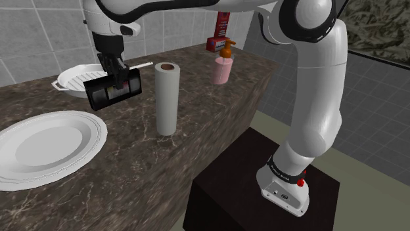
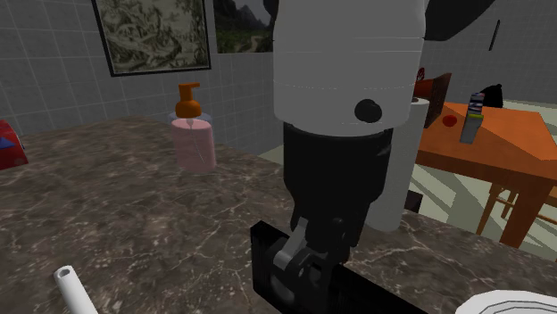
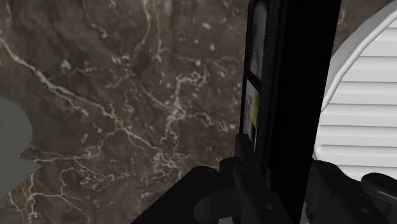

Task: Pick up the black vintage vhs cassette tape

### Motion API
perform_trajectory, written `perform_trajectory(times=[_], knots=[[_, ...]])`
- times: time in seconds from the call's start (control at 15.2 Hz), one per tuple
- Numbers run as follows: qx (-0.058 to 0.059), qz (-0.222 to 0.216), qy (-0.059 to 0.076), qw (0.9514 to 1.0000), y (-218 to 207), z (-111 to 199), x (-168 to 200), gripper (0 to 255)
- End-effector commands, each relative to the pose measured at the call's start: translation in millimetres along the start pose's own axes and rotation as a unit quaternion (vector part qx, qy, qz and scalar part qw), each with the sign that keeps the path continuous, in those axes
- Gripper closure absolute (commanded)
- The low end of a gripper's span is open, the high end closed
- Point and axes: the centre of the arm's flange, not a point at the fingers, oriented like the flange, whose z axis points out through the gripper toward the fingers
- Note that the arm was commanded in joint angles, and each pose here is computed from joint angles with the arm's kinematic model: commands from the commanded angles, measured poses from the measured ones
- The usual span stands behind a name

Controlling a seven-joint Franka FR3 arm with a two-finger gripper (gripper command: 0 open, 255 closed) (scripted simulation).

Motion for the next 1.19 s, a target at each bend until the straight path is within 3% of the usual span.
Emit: perform_trajectory(times=[0.0,0.33,1.12], knots=[[0.0,0.0,0.0,1.0,0,0,0,255],[0.0,0.0,0.0,1.0,0,-1,-1,255],[0.0,0.0,0.0,1.0,0,-64,-1,255]])
